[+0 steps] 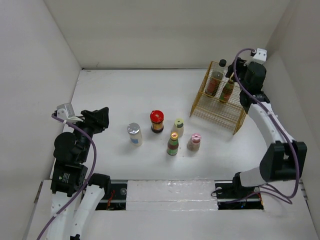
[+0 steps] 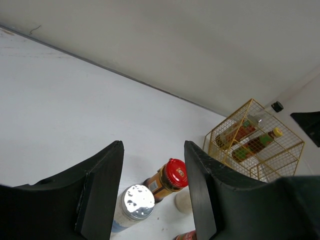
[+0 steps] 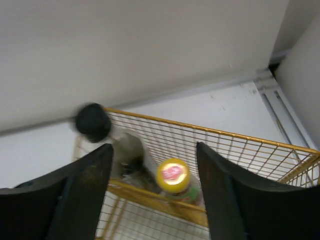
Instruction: Organize the condiment bottles
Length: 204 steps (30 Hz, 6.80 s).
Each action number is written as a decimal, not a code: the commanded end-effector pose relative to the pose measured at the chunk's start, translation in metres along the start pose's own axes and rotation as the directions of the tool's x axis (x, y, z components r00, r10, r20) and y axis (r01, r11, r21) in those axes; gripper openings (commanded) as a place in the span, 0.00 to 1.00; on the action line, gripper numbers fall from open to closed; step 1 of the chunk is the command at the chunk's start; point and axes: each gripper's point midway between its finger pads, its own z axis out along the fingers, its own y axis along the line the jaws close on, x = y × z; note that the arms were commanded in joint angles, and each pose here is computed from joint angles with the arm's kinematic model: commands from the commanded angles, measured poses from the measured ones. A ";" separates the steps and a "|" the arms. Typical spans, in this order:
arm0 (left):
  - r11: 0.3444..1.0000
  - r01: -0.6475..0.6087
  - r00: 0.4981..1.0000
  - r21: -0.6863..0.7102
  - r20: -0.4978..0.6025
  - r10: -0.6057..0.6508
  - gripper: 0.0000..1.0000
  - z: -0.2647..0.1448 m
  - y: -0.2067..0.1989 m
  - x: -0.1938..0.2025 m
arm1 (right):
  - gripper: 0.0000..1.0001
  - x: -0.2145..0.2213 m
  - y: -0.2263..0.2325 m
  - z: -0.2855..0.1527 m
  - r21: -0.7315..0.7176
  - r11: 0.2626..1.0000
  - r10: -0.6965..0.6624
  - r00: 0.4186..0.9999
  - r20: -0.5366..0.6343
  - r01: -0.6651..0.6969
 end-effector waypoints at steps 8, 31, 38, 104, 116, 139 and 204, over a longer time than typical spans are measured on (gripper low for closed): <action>0.998 -0.018 1.000 0.058 0.025 0.017 0.49 0.002 -0.012 -0.009 | 0.08 -0.028 0.174 -0.180 -0.617 0.781 0.179 0.981 0.073 -0.097; 0.995 -0.028 1.000 0.099 0.005 0.027 0.61 0.006 -0.020 -0.005 | 0.95 0.165 0.233 -0.304 -0.733 0.678 -0.298 0.931 -0.211 0.051; 0.994 -0.028 1.000 0.105 -0.009 0.029 0.61 0.006 -0.019 -0.001 | 0.69 0.168 0.240 -0.282 -0.694 0.714 -0.241 0.963 -0.122 0.091; 0.991 -0.028 1.000 0.131 -0.003 0.028 0.61 0.004 -0.024 -0.002 | 0.10 -0.143 -0.042 -0.055 0.191 0.981 -0.070 0.970 0.232 0.025; 0.989 -0.026 0.999 0.142 -0.020 0.030 0.61 0.005 -0.027 0.001 | 0.09 -0.046 -0.058 -0.013 0.206 0.979 -0.015 0.998 0.063 0.002; 0.989 -0.035 0.999 0.146 -0.031 0.040 0.61 0.007 -0.027 0.004 | 0.77 -0.048 -0.049 -0.032 0.167 0.986 0.014 0.996 0.087 -0.029; 0.986 -0.034 0.998 0.161 -0.051 0.043 0.62 0.007 -0.028 0.010 | 0.41 -0.035 0.193 -0.127 -0.461 0.869 -0.121 0.981 0.149 0.177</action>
